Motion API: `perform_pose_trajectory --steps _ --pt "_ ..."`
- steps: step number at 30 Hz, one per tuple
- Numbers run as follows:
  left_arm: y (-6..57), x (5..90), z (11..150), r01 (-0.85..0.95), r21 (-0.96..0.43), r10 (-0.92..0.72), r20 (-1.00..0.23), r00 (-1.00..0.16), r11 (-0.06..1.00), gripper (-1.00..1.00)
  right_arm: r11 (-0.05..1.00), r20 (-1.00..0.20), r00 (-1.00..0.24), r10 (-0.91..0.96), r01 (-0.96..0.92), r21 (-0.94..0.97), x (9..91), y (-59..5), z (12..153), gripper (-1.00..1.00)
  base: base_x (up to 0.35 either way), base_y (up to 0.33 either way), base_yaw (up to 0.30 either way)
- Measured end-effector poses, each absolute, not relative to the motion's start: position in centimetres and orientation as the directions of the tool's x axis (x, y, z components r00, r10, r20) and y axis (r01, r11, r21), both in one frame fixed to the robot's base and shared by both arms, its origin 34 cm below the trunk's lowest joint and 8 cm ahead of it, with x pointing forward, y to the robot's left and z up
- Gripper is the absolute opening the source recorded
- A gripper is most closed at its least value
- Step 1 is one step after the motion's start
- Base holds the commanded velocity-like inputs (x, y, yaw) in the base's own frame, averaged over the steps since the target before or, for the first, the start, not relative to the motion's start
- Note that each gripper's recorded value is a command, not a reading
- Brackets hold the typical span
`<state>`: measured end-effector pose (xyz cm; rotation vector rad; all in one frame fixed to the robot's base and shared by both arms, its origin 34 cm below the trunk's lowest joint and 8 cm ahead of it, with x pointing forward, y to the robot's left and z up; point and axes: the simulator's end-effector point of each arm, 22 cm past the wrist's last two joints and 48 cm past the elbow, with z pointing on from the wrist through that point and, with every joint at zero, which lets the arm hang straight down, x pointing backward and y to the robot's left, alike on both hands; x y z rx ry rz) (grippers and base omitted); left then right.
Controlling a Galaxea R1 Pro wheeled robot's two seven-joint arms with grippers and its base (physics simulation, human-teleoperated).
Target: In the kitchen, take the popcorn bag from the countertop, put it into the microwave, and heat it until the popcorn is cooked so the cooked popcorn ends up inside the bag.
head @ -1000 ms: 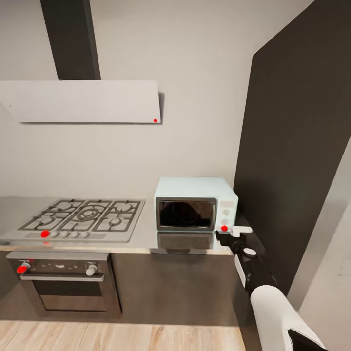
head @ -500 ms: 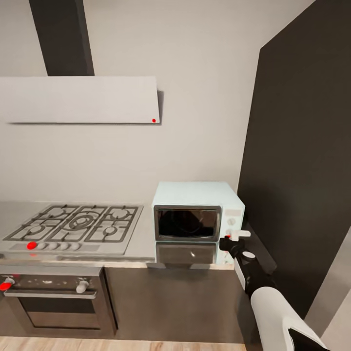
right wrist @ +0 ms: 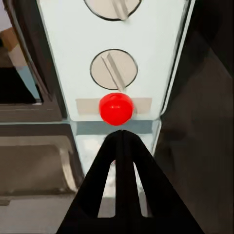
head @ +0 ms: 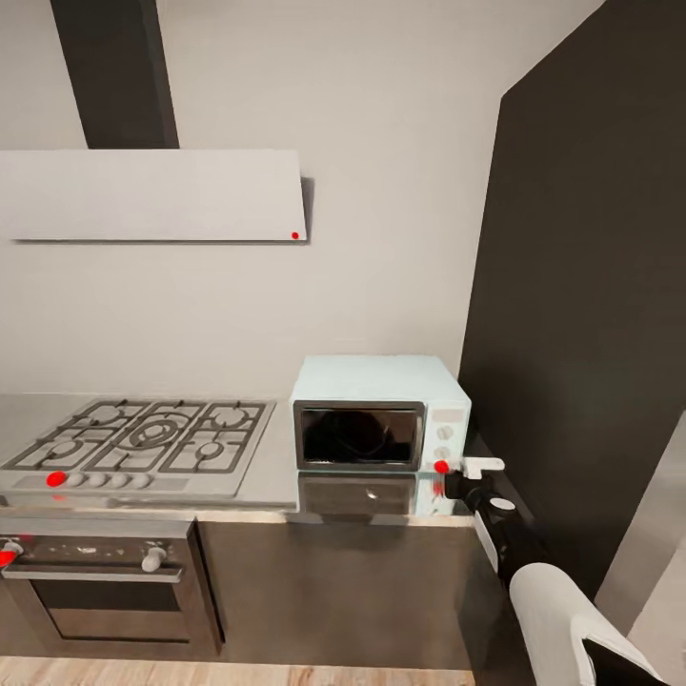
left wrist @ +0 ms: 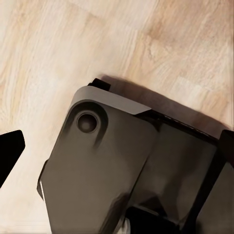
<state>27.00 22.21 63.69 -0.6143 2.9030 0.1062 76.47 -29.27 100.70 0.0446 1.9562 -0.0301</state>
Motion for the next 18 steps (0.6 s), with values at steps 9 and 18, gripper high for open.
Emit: perform_pose_trajectory --steps 9,18 --pt "22.2 27.0 63.7 -0.408 0.035 -0.395 -0.182 -0.900 0.913 1.00 0.998 -0.927 -0.376 0.008 0.056 -0.014 76.4 -30.7 100.8 -1.00 -0.002 -0.020 0.000" --pt "22.2 27.0 63.7 -0.408 0.034 -0.395 -0.183 -0.900 0.913 1.00 0.999 -0.926 -0.378 0.011 0.048 -0.007 76.4 -30.1 100.6 -1.00 0.000 0.000 0.000"
